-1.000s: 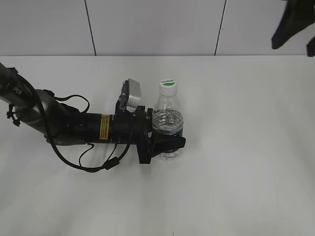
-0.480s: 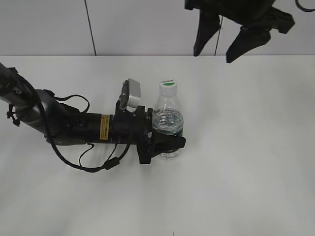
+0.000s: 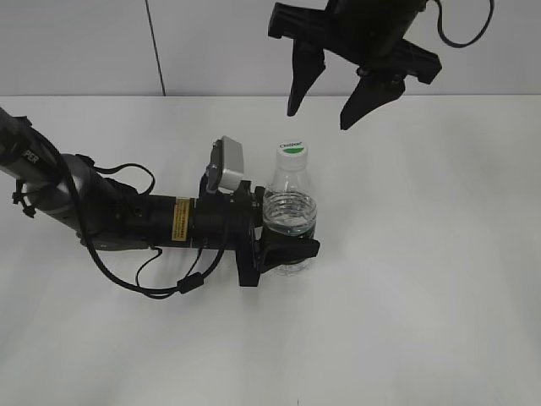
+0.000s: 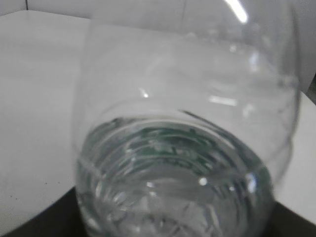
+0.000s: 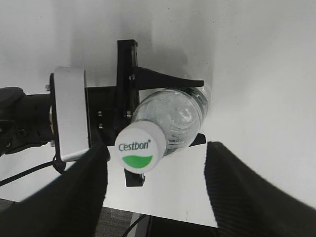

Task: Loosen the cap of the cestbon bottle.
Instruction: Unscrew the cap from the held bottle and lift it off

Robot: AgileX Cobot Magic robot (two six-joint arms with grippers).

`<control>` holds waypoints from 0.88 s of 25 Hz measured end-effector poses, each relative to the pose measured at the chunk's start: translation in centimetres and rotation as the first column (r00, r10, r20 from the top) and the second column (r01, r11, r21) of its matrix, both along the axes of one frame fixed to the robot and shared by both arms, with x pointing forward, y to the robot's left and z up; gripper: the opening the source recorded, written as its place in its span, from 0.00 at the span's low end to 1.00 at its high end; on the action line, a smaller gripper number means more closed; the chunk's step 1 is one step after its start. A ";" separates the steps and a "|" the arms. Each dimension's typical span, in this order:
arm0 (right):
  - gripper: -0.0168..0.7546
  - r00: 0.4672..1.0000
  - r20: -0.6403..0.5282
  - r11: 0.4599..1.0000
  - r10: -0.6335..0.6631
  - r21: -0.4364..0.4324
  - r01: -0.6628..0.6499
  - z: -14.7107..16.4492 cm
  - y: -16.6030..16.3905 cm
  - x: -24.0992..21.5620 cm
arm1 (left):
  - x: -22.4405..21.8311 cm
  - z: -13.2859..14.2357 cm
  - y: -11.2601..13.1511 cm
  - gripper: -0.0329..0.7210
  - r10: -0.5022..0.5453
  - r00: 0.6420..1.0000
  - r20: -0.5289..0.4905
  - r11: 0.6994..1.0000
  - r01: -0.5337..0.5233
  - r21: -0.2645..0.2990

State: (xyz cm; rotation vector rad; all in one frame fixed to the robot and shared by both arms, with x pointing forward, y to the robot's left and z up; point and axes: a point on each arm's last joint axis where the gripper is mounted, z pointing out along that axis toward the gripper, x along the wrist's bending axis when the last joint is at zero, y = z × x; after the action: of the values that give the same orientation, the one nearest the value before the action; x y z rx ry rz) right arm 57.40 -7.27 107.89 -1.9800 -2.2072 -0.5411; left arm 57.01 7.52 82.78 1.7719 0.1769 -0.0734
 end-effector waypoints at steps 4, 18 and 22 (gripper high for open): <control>0.63 1.000 -0.012 1.000 0.003 -0.006 -0.003 -0.5 0.2 0.2 | 0.0 -0.1 0.0 0.60 -0.010 0.999 0.039 1.000 0.010 0.008; 0.63 0.997 -0.074 0.999 0.029 -0.025 -0.031 -2.3 0.7 -0.9 | 0.0 -0.1 0.0 0.59 -0.023 0.993 0.117 0.999 0.019 0.033; 0.63 0.995 -0.076 0.998 0.060 -0.021 -0.062 -2.3 1.7 -1.6 | 0.1 -0.2 0.0 0.59 -0.024 0.992 0.125 0.999 0.020 0.034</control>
State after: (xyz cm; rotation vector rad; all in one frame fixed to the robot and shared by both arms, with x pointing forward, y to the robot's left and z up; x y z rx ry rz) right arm 55.76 -5.53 105.63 -1.9036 -2.2305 -0.4271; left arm 57.06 7.48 82.63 1.8048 0.0683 0.0249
